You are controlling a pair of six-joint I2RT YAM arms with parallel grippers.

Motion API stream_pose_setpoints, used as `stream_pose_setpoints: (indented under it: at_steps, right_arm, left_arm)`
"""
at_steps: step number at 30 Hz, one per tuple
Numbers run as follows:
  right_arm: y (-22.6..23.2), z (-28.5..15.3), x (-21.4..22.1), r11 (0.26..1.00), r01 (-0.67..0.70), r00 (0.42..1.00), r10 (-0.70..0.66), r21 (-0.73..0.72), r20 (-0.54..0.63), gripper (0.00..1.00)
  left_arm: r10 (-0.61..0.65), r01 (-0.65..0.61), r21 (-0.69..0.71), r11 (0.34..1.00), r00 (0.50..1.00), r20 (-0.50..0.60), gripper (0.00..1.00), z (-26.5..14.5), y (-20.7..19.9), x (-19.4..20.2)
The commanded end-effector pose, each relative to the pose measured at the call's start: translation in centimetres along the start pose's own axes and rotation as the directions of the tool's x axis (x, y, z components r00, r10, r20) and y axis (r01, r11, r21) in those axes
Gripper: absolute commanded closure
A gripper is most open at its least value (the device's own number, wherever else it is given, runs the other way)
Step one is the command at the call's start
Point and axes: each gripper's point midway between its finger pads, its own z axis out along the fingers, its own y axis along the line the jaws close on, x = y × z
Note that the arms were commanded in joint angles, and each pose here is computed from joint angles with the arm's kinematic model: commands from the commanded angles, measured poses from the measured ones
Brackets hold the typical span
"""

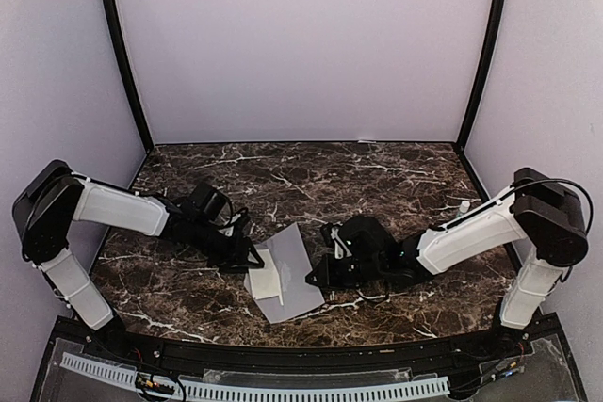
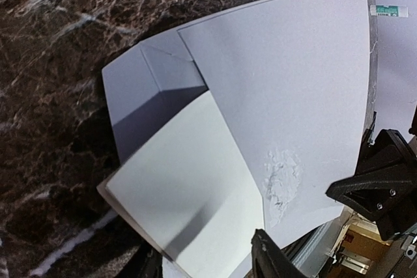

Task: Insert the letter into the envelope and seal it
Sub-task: Place the letter in the envelope.

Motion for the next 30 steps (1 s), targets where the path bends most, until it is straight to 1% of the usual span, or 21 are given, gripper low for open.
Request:
stream_pose_setpoints:
  at_steps: [1,12,15,20,30]
  right_arm:
    - [0.2,-0.5,0.0,1.0,0.013,1.0,-0.013,0.004,0.015,1.0]
    - [0.2,-0.2,0.1,1.0,0.017,1.0,-0.017,0.004,0.005,1.0]
    - [0.3,-0.1,0.0,1.0,0.019,1.0,-0.019,0.001,0.007,1.0]
    - [0.3,0.0,0.0,1.0,0.018,1.0,-0.018,0.002,0.005,1.0]
    - [0.2,0.0,0.2,1.0,0.016,1.0,-0.016,0.004,0.001,1.0]
  left_arm:
    - [0.016,-0.015,-0.027,1.0,1.0,0.006,0.55,-1.6,-0.4,0.5]
    - [-0.013,0.013,-0.007,1.0,1.0,-0.019,0.55,-1.9,-0.9,1.9]
    - [-0.027,0.025,-0.039,0.999,0.999,-0.041,0.55,-1.6,-0.2,2.5]
    - [-0.029,0.028,-0.022,0.999,0.998,-0.053,0.58,-1.2,-0.4,2.9]
    - [-0.028,0.025,-0.036,0.999,0.996,-0.089,0.57,0.1,0.2,3.2]
